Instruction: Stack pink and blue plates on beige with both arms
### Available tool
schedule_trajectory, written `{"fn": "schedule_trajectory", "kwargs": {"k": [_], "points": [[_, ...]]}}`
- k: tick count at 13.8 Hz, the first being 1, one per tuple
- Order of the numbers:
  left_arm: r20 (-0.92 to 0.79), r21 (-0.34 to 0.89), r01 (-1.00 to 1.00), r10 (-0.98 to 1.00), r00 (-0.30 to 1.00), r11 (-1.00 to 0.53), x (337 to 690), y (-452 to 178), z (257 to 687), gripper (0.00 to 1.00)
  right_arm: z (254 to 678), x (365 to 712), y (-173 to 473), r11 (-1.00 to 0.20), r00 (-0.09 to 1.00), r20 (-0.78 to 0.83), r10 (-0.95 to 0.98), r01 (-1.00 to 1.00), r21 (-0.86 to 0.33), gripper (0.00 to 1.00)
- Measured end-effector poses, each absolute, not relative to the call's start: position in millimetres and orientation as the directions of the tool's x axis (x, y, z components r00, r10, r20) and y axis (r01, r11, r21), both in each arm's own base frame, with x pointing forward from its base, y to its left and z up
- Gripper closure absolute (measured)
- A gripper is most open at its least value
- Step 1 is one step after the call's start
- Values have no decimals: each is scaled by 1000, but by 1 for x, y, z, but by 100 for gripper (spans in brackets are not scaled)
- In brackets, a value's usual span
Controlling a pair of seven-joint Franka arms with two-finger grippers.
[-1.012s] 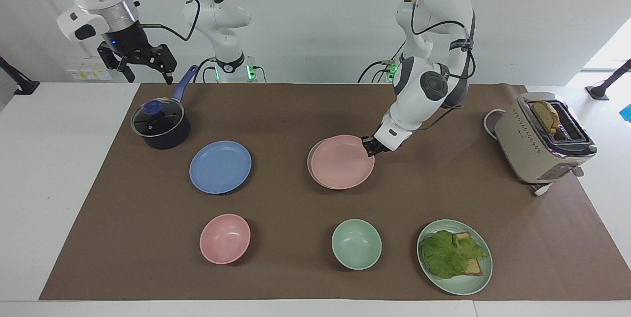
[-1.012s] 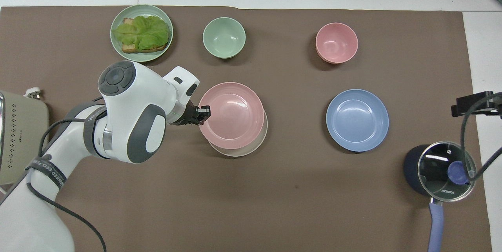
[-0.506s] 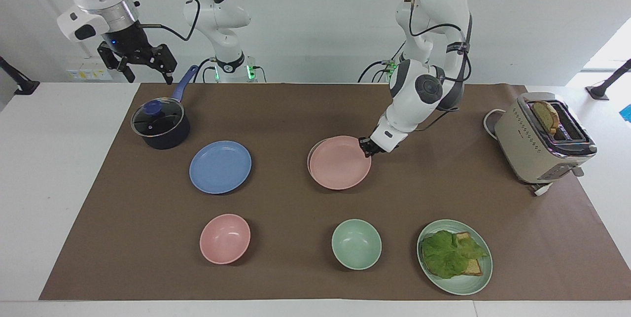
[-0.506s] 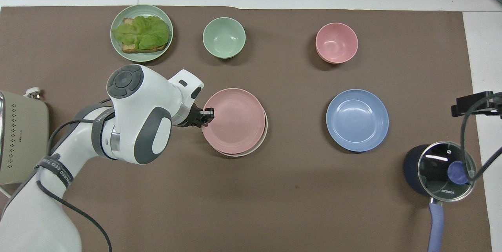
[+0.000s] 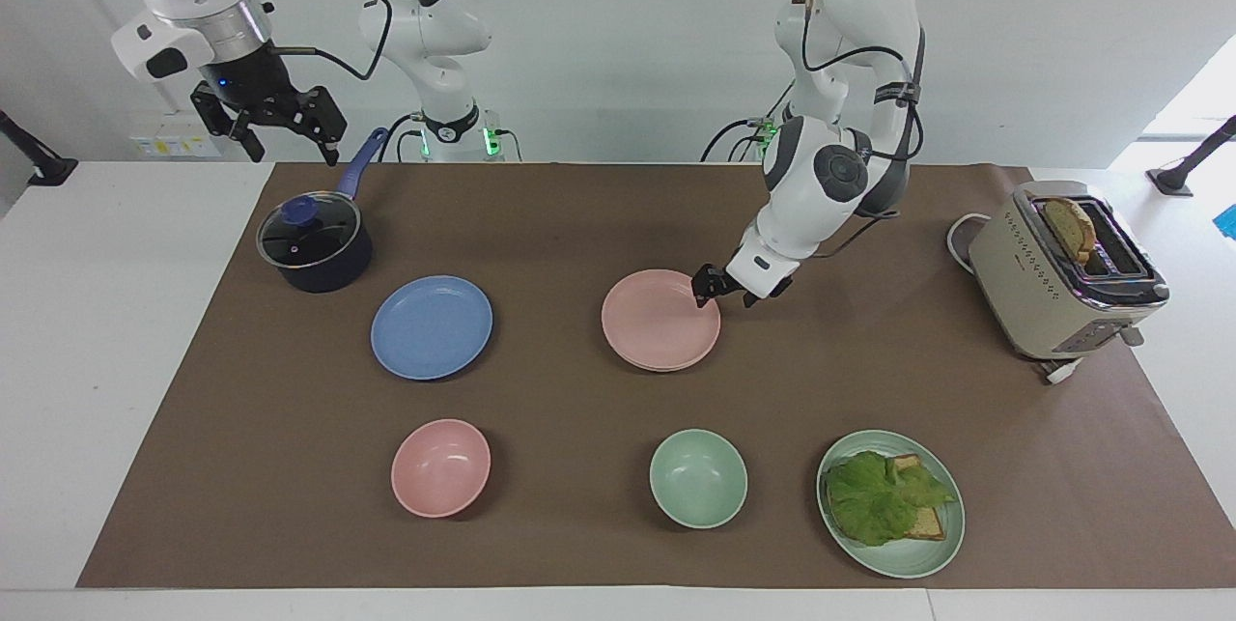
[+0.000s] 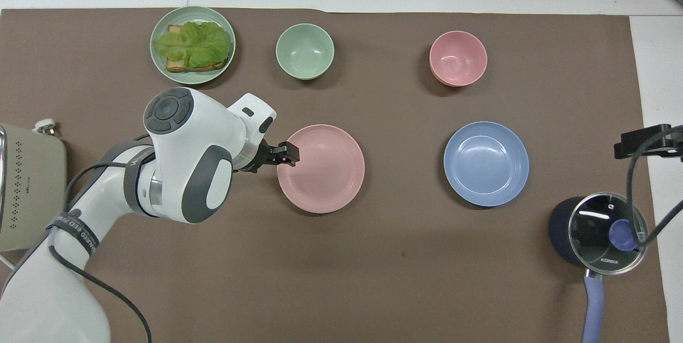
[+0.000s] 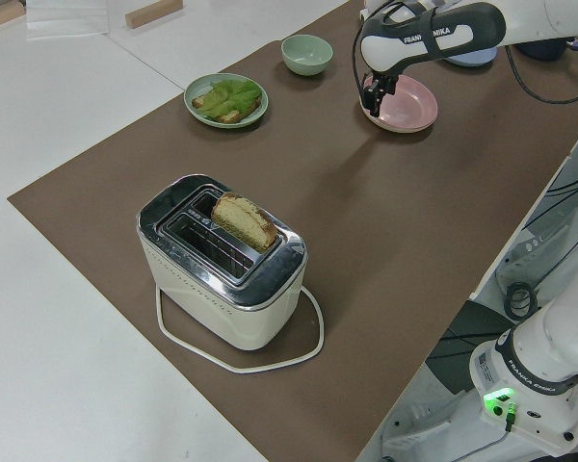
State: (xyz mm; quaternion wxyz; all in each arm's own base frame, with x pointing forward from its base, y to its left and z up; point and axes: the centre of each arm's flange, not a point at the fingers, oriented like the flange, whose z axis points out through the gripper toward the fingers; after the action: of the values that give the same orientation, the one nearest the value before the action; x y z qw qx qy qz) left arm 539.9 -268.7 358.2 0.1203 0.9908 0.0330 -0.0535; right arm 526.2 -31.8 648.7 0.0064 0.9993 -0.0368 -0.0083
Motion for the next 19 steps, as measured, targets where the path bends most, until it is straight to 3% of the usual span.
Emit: {"fn": "schedule_trajectory", "kwargs": {"k": [11,19], "points": [[-53,91,8,4,999,-996,606,-96,406,0,649,526,-32,-997,997,-16,-74,-73,13,0],[-79,13,-47,-48,996,-999,615,-37,492,0,649,526,-32,-997,997,-16,-74,-73,13,0]]}}
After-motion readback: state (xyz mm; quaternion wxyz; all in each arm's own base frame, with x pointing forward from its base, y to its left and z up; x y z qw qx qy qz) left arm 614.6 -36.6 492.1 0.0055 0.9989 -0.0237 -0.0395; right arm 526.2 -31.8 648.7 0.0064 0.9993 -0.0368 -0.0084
